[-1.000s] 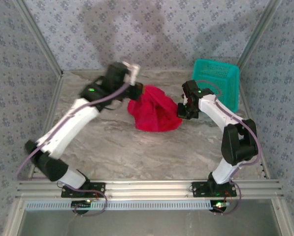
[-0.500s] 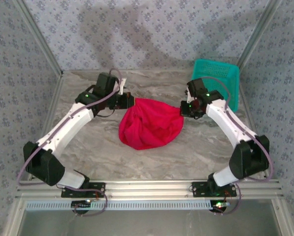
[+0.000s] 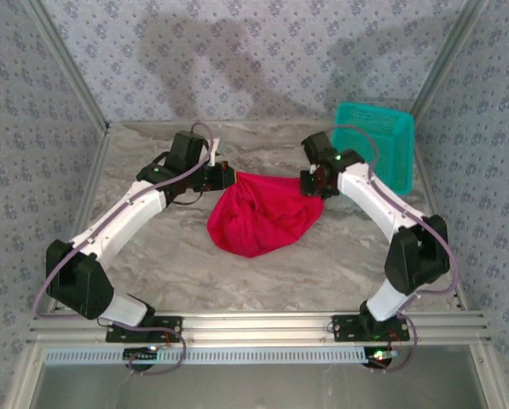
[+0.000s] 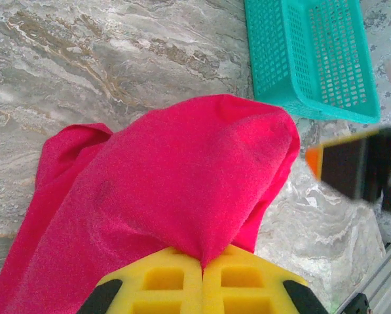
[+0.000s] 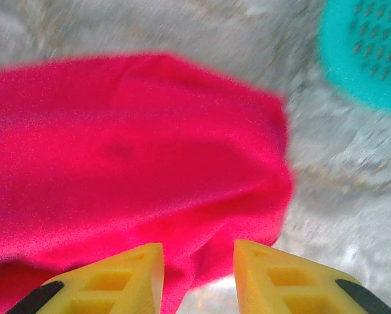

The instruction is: Fold the inside-out t-shirt

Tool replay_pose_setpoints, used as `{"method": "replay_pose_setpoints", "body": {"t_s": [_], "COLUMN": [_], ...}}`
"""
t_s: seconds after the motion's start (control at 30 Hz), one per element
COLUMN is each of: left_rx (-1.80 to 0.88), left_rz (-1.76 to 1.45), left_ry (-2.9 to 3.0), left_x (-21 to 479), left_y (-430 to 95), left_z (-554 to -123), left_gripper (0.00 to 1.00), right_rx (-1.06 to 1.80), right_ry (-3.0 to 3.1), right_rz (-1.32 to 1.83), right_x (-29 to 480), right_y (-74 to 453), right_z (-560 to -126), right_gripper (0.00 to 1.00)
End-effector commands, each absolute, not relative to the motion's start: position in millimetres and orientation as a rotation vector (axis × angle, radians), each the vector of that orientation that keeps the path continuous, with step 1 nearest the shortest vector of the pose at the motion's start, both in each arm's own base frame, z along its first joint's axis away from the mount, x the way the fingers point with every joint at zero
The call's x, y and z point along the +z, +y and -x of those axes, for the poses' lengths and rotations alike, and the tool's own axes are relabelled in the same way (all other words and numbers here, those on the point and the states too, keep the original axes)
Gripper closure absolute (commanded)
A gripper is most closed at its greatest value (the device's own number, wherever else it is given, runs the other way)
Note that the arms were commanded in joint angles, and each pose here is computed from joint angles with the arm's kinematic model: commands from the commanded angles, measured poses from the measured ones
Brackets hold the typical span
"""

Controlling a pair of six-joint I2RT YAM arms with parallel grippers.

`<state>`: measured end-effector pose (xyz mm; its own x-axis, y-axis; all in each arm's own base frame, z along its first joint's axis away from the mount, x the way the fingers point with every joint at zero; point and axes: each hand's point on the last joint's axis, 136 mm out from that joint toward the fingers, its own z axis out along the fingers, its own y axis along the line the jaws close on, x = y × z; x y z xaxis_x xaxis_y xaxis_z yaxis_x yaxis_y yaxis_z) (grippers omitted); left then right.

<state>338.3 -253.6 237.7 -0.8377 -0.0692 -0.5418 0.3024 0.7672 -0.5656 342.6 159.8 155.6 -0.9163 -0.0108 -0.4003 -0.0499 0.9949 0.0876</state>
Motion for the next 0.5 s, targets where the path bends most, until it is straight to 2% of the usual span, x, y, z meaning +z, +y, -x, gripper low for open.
{"method": "replay_pose_setpoints", "body": {"t_s": [0.0,0.13,0.2,0.3,0.47], "left_rx": [-0.922,-0.919,-0.917,-0.915,-0.915], "left_rz": [-0.171,-0.171,-0.172,-0.170,-0.162], "left_ry": [2.362,2.368,2.371,2.372,2.375], "left_x": [252,250,249,250,247], "left_y": [-257,-257,-256,-255,-252], "left_z": [-348,-347,-346,-344,-340], "left_gripper": [1.00,1.00,1.00,1.00,1.00], "right_rx": [0.196,0.438,0.476,0.532,0.577], "right_ry": [2.752,2.756,2.763,2.767,2.729], "right_rz": [0.093,0.074,0.068,-0.042,-0.221], "right_x": [152,129,118,104,87], "right_y": [183,224,233,242,251], "right_z": [-305,-292,-295,-308,-337], "right_gripper": [0.64,0.64,0.60,0.51,0.47]}}
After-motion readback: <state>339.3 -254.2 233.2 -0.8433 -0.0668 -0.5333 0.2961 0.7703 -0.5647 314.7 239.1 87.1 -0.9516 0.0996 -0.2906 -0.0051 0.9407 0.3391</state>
